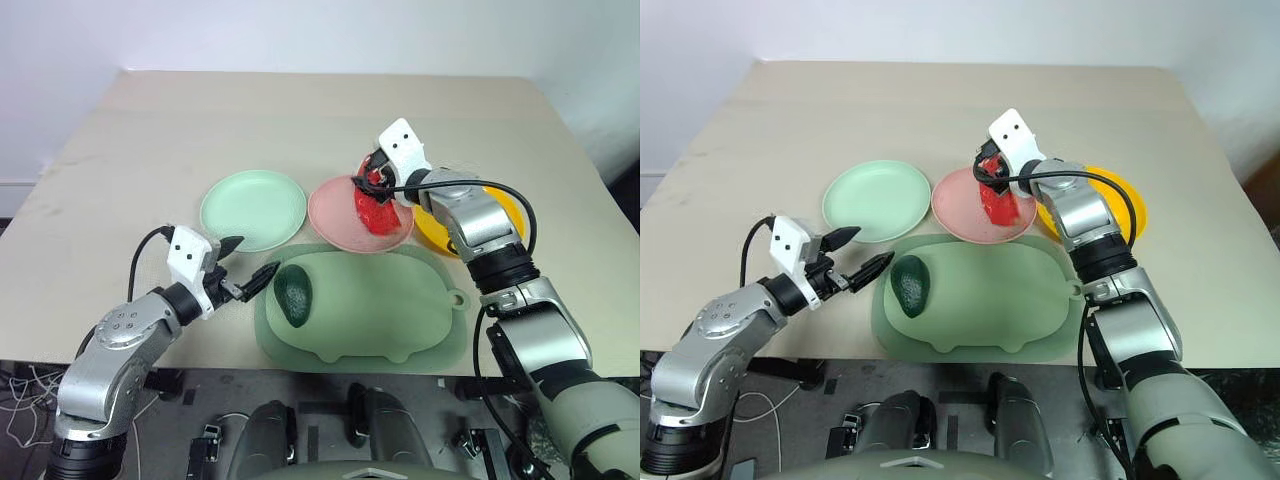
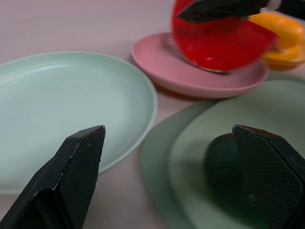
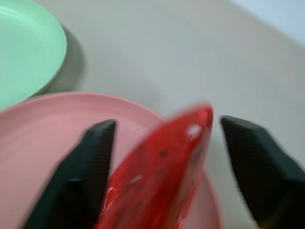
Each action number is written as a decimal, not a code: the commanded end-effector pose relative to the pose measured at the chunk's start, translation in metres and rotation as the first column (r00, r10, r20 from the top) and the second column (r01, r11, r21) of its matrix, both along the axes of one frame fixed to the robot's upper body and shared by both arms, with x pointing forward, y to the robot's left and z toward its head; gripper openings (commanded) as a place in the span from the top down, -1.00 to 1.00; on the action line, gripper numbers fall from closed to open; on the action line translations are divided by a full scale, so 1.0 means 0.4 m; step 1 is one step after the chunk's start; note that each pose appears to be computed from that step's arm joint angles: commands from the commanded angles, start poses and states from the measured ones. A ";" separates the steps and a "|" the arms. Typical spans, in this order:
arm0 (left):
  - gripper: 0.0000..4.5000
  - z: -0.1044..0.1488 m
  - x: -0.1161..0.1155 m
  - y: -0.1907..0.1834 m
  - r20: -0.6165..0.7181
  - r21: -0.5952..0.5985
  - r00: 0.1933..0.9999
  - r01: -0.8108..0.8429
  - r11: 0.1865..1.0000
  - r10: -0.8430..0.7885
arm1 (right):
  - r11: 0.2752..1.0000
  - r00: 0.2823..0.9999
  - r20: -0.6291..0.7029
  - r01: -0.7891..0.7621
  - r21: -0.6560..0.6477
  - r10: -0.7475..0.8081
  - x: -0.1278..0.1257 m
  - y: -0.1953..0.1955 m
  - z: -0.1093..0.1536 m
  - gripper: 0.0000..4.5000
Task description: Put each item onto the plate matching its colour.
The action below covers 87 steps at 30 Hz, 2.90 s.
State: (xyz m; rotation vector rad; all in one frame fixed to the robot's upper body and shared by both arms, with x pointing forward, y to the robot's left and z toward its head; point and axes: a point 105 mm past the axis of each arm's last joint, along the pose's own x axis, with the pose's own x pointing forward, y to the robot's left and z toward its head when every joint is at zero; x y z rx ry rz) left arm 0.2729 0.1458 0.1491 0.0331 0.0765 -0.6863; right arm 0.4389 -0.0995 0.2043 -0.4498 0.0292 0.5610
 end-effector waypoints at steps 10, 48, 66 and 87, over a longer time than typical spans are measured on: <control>-1.00 0.061 -0.058 -0.085 -0.042 0.086 0.981 0.191 0.978 -0.188 | 0.987 0.941 0.328 -0.123 0.107 0.081 -0.134 -0.082 0.202 -0.98; 0.79 -0.043 0.015 -0.072 -0.250 0.260 0.968 0.066 0.963 0.001 | 0.981 0.987 0.125 -0.123 0.148 0.104 -0.322 -0.134 0.017 -1.00; -0.77 0.066 0.014 0.043 -0.197 0.120 0.980 0.008 0.993 0.016 | 0.966 0.987 0.134 -0.116 0.232 0.086 -0.321 -0.092 -0.019 -1.00; -0.99 0.082 0.068 0.054 -0.039 0.409 0.922 0.367 0.836 -0.385 | 0.935 0.987 0.149 -0.109 0.339 0.061 -0.304 -0.031 -0.048 -1.00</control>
